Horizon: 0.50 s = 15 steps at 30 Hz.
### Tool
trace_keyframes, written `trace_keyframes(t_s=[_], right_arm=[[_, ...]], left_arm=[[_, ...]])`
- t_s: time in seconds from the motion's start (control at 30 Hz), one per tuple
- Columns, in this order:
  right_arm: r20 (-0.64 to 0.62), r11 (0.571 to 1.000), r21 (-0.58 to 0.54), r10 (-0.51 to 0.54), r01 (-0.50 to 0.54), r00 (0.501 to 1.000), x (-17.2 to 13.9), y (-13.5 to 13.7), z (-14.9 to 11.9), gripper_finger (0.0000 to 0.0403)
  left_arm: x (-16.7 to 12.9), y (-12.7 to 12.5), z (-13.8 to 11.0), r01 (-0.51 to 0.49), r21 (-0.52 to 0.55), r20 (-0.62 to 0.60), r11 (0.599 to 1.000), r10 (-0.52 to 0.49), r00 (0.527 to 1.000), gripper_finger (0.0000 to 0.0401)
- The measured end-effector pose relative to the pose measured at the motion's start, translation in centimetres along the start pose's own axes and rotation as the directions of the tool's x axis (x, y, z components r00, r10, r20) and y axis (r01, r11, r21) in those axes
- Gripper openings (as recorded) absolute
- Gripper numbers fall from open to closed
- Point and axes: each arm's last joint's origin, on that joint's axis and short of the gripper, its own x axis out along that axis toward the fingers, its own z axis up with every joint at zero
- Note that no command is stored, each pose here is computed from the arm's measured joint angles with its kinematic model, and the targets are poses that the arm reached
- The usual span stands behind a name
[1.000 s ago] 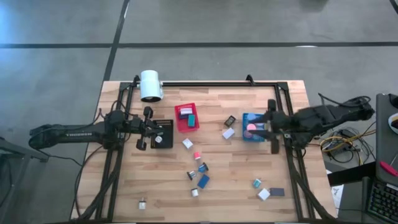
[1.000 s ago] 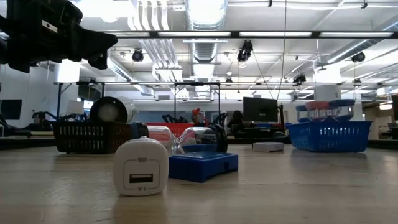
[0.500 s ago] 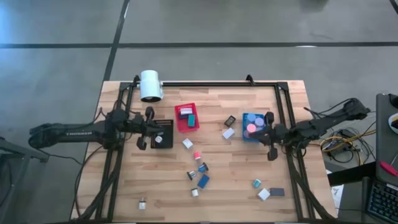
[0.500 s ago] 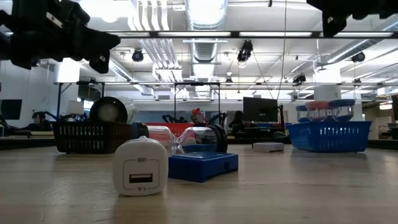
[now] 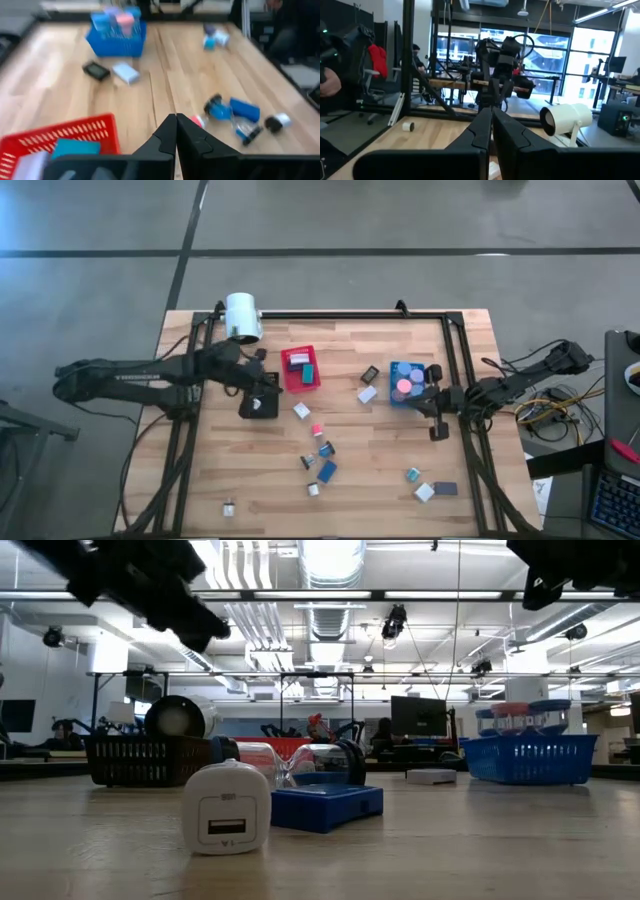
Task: Pick & Place Office items
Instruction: Put the top white charger adapter into the black bin
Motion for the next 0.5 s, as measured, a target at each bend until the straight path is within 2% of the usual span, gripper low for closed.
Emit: trace_keyframes(t_s=[0.13, 0.23, 0.3, 0.37, 0.5], right_arm=[[-0.001, 1.0, 0.001, 0.0, 0.0, 1.0, 0.0, 0.0, 0.0, 0.0013], [-0.005, 1.0, 0.009, 0.001, -0.001, 1.0, 0.0, 0.0, -0.1, 0.0013], [-0.005, 1.0, 0.015, 0.001, -0.001, 1.0, 0.0, 0.0, -0.1, 0.0013], [-0.008, 1.0, 0.016, 0.002, -0.002, 1.0, 0.0, 0.0, -0.1, 0.0013], [-0.013, 1.0, 0.03, 0.003, -0.002, 1.0, 0.0, 0.0, -0.3, 0.0013]], left_arm=[[2.3, 0.5, 1.6, 0.025, 0.004, -0.194, 1.0, -0.024, 0.981, 0.0017], [3.8, 1.2, 2.8, -0.003, 0.05, -0.341, 0.999, 0.019, 0.94, 0.0025], [4.9, 1.6, 3.2, 0.016, 0.113, -0.427, 0.993, 0.034, 0.903, 0.0035], [6.0, 2.0, 3.4, 0.05, 0.148, -0.48, 0.988, 0.028, 0.877, 0.0051], [8.6, 2.1, 3.7, 0.099, 0.155, -0.534, 0.983, -0.001, 0.845, 0.0102]])
